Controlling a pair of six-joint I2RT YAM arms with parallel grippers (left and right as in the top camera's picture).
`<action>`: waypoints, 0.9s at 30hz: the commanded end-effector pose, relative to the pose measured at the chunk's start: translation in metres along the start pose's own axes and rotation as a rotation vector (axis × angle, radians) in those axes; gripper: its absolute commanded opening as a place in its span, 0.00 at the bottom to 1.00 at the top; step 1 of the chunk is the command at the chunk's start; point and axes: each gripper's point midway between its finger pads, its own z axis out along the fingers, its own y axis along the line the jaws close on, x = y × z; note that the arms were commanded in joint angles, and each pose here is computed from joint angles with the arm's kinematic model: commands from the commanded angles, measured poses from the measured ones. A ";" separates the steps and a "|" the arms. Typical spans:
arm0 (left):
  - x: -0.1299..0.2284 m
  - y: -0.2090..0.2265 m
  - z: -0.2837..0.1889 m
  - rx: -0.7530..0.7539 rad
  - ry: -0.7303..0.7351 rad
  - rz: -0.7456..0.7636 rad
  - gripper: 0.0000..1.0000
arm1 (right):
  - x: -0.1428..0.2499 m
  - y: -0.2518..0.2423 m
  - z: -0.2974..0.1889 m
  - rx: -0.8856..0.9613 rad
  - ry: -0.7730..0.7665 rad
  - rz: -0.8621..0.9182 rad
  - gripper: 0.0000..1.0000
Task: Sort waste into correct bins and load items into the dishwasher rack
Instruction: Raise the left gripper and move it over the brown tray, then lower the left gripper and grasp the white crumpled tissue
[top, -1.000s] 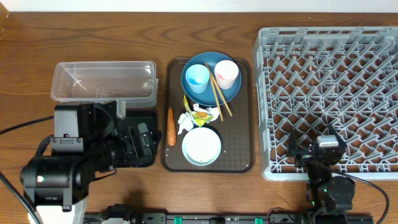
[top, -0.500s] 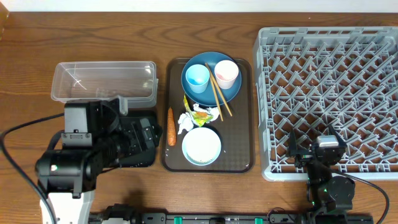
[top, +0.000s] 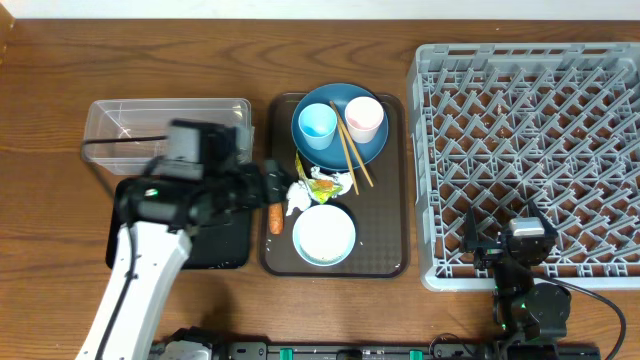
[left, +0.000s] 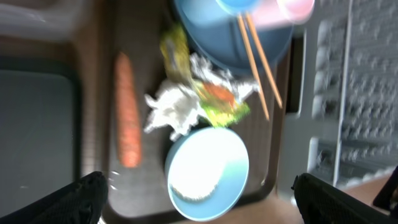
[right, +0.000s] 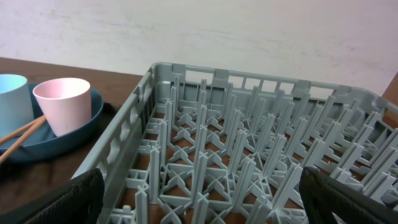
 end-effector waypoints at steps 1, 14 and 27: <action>0.017 -0.012 0.013 -0.027 0.047 0.073 0.98 | 0.001 -0.002 0.000 0.009 0.001 -0.010 0.99; 0.018 -0.005 0.019 -0.221 -0.014 0.198 0.88 | 0.001 -0.002 0.000 0.009 0.001 -0.010 0.99; -0.005 0.003 0.076 -0.251 -0.006 0.170 0.67 | 0.001 -0.002 0.000 0.009 0.001 -0.010 0.99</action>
